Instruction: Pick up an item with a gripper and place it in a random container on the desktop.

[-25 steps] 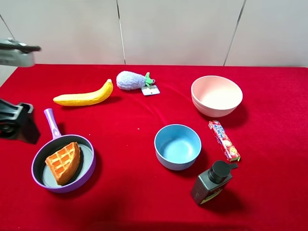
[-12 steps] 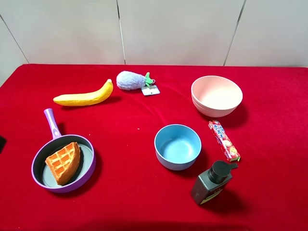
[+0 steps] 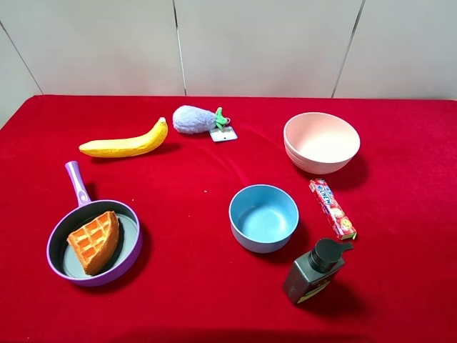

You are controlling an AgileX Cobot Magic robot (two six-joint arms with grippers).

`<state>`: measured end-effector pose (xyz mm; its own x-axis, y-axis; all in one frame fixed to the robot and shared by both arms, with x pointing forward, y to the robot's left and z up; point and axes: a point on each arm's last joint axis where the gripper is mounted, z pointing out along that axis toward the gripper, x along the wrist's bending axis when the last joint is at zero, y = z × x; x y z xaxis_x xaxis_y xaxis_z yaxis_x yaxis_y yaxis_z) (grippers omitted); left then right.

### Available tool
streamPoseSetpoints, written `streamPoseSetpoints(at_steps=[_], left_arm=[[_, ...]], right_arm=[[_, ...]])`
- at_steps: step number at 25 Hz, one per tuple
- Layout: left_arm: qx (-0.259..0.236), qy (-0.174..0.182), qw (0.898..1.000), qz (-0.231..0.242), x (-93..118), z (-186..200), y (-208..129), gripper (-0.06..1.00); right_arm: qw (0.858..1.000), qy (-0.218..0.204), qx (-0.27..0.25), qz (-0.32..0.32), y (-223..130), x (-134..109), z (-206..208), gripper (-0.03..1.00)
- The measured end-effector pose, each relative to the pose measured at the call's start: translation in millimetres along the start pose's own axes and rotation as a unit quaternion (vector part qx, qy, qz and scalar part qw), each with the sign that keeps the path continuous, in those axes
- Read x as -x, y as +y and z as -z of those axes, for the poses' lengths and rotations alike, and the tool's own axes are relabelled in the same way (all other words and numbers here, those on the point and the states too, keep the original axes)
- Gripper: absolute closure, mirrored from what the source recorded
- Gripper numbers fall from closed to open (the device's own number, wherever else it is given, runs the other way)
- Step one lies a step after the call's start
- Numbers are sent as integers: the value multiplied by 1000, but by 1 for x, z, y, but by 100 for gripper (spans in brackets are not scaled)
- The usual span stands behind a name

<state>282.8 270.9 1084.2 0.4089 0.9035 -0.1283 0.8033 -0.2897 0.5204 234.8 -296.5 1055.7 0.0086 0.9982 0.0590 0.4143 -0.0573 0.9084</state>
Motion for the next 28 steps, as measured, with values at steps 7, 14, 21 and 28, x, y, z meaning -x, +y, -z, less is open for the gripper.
streamPoseSetpoints(at_steps=[7,14,21,28], left_arm=[[78,42,996,24,-1,5,-37,-5],[159,99,982,39,4,7,-61,-5],[220,134,966,13,3,-3,-71,-5],[210,134,969,11,2,-7,-72,-5]], right_arm=[[1000,0,0,0,0,0,0,28],[1000,0,0,0,0,0,0,28],[1000,0,0,0,0,0,0,28],[1000,0,0,0,0,0,0,28]])
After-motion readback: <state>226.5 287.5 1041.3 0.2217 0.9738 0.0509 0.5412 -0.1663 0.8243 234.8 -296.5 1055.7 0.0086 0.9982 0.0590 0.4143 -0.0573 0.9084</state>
